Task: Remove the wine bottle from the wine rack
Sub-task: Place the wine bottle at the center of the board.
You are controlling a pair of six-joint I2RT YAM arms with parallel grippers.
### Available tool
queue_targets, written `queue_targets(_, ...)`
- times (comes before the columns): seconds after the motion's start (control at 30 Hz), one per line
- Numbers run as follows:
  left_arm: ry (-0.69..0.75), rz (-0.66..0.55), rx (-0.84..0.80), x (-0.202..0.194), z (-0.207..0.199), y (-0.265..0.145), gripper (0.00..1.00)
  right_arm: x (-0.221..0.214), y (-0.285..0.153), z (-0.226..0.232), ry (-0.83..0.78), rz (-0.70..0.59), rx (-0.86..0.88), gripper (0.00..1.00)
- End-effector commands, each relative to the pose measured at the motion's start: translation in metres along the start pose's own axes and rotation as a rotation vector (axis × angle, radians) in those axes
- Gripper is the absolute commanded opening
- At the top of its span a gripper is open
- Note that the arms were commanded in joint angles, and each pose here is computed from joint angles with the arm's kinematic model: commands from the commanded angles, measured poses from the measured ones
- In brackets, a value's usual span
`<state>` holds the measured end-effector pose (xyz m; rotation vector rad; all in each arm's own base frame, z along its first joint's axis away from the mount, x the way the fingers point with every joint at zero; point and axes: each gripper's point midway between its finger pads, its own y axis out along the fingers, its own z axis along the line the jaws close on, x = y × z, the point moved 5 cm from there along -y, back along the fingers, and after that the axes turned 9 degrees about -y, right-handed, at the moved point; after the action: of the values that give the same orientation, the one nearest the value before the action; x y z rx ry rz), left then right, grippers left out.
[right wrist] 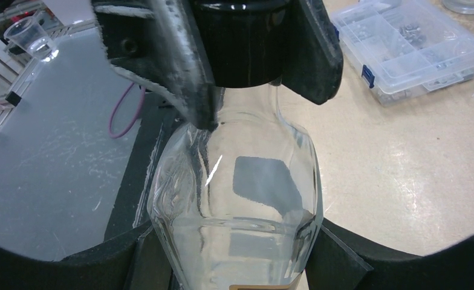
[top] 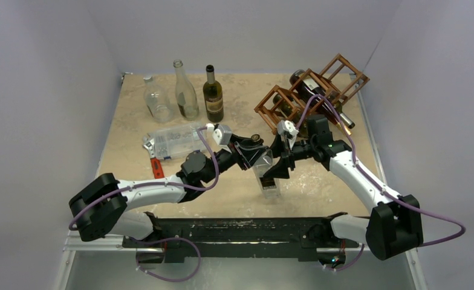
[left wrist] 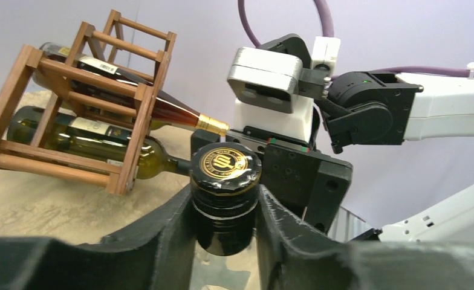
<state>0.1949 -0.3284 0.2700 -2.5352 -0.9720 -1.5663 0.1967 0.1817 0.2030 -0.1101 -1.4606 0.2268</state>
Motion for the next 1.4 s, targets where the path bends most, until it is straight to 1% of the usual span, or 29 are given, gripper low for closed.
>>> queue_targets(0.0, 0.028, -0.04, -0.065, 0.016, -0.014, 0.009, 0.23, 0.018, 0.0, 0.002, -0.073, -0.061, 0.045, 0.01)
queue_targets(0.03, 0.031, -0.038, -0.067, 0.015, -0.014, 0.009, 0.1, 0.018, 0.0, 0.002, -0.073, -0.061, 0.045, 0.02)
queue_targets(0.07, 0.033, -0.039, -0.069, 0.016, -0.014, 0.009, 0.02, 0.018, 0.0, 0.002, -0.073, -0.061, 0.045, 0.04)
queue_targets(0.13, 0.048, -0.038, -0.072, 0.017, -0.014, 0.008, 0.0, 0.017, 0.0, 0.002, -0.074, -0.058, 0.041, 0.11)
queue_targets(0.2, 0.062, -0.038, -0.065, 0.019, -0.014, 0.006, 0.0, 0.016, -0.001, 0.002, -0.076, -0.054, 0.037, 0.26)
queue_targets(0.23, 0.071, -0.042, -0.062, 0.022, -0.014, 0.005, 0.0, 0.016, -0.001, 0.002, -0.078, -0.051, 0.031, 0.37)
queue_targets(0.27, 0.082, -0.043, -0.059, 0.024, -0.015, 0.004, 0.0, 0.016, -0.001, 0.001, -0.081, -0.046, 0.024, 0.5)
queue_targets(0.33, 0.107, -0.048, -0.05, 0.029, -0.015, 0.002, 0.0, 0.015, -0.002, 0.0, -0.098, -0.033, 0.008, 0.81)
queue_targets(0.37, 0.123, -0.042, -0.038, 0.03, -0.014, 0.001, 0.0, 0.014, -0.003, 0.001, -0.105, -0.026, 0.004, 0.93)
queue_targets(0.4, 0.137, -0.052, -0.033, 0.034, -0.014, 0.0, 0.0, 0.015, -0.003, 0.001, -0.113, -0.022, 0.001, 0.98)
queue_targets(0.57, 0.196, -0.07, 0.016, 0.051, -0.009, -0.007, 0.0, 0.018, -0.007, 0.001, -0.157, 0.01, -0.032, 0.99)
queue_targets(0.77, 0.253, -0.089, 0.078, 0.073, 0.004, -0.015, 0.0, 0.023, -0.016, 0.007, -0.25, 0.062, -0.073, 0.99)
queue_targets(0.87, 0.282, -0.104, 0.129, 0.087, 0.019, -0.016, 0.0, 0.025, -0.022, 0.008, -0.289, 0.08, -0.11, 0.99)
queue_targets(1.17, 0.348, -0.167, 0.271, 0.133, 0.066, -0.008, 0.0, 0.025, -0.028, 0.007, -0.316, 0.101, -0.152, 0.99)
queue_targets(1.37, 0.38, -0.202, 0.319, 0.152, 0.096, 0.002, 0.0, 0.024, -0.029, 0.007, -0.317, 0.104, -0.153, 0.99)
